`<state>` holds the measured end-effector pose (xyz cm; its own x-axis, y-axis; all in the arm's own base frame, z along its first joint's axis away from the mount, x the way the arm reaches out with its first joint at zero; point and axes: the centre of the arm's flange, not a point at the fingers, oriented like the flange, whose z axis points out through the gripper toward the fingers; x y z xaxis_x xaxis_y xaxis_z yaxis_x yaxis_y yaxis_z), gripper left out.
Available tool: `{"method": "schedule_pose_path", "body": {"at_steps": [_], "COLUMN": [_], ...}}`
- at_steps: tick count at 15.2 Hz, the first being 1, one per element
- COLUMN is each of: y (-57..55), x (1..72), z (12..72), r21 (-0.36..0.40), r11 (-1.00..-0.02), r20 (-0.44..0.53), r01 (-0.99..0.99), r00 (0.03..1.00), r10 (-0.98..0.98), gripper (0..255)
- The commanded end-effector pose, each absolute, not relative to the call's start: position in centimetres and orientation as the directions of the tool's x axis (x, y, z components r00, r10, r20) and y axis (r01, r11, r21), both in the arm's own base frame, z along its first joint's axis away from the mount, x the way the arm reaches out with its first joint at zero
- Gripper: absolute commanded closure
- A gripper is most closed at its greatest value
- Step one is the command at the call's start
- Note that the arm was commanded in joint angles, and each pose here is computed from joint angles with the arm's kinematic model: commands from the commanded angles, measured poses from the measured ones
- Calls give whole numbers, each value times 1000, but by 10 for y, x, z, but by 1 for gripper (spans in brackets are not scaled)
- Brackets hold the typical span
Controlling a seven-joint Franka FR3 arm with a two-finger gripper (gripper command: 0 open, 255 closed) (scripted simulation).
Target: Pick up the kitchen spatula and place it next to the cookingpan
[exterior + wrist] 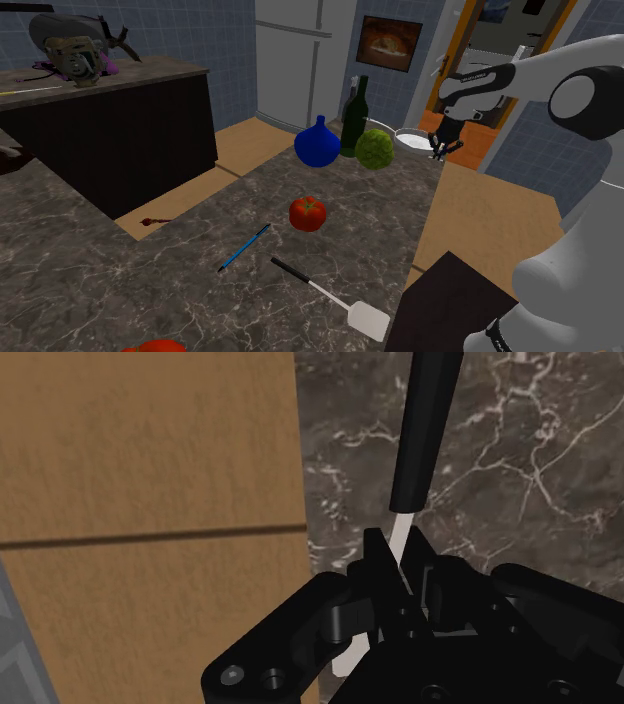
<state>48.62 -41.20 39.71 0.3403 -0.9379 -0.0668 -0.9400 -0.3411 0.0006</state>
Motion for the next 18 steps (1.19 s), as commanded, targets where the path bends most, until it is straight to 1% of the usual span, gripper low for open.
{"method": "schedule_pose_path", "body": {"at_steps": [1,8,16,17,18], "y": [-412,-412,-412,-412,-412], "x": [486,486,486,486,486], "z": [386,350,350,350,351], "r21": [0,0,0,0,0], "r11": [-341,-341,-341,-341,-341], "r20": [-66,-66,-66,-66,-66], "r01": [-940,-940,-940,-940,-940], "r00": [340,340,340,340,340], "r10": [-938,-938,-938,-938,-938], "gripper": [255,255,255,0,0]}}
